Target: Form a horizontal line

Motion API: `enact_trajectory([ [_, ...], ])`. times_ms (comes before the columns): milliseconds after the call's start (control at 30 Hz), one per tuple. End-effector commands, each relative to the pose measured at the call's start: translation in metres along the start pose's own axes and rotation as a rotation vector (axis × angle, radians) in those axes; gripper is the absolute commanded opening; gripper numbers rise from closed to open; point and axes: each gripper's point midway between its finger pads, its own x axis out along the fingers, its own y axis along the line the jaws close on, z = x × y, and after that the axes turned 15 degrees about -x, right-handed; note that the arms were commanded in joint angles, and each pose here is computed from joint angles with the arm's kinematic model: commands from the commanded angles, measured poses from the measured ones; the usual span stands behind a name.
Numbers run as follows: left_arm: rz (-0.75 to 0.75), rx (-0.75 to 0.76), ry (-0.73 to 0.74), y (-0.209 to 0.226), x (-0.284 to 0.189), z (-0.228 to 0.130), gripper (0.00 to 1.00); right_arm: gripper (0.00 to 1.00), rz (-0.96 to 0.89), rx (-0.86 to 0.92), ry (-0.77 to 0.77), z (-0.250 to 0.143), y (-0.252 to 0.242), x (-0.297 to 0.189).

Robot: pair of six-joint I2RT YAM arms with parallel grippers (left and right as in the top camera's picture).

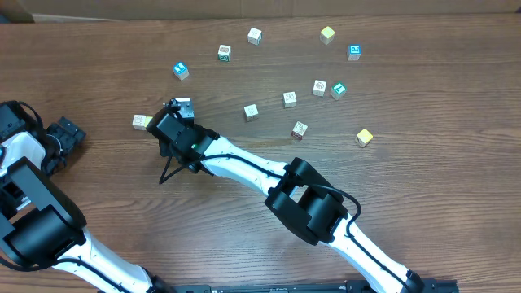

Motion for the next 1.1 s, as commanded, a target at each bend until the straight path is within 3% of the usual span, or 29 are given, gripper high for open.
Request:
enact_trajectory([
  [0,0.119,-0.035,0.128,0.041,0.031,-0.042,1.0,0.04,-0.027,0.003,0.0,-0.002,-0.01,0.005],
  [300,0.119,-0.035,0.128,0.041,0.031,-0.042,1.0,0.04,-0.054,-0.009,0.051,-0.015,-0.017,0.004],
  [1067,0.119,-0.035,0.128,0.041,0.031,-0.042,1.0,0.04,-0.06,-0.002,0.008,-0.004,-0.019,0.005],
])
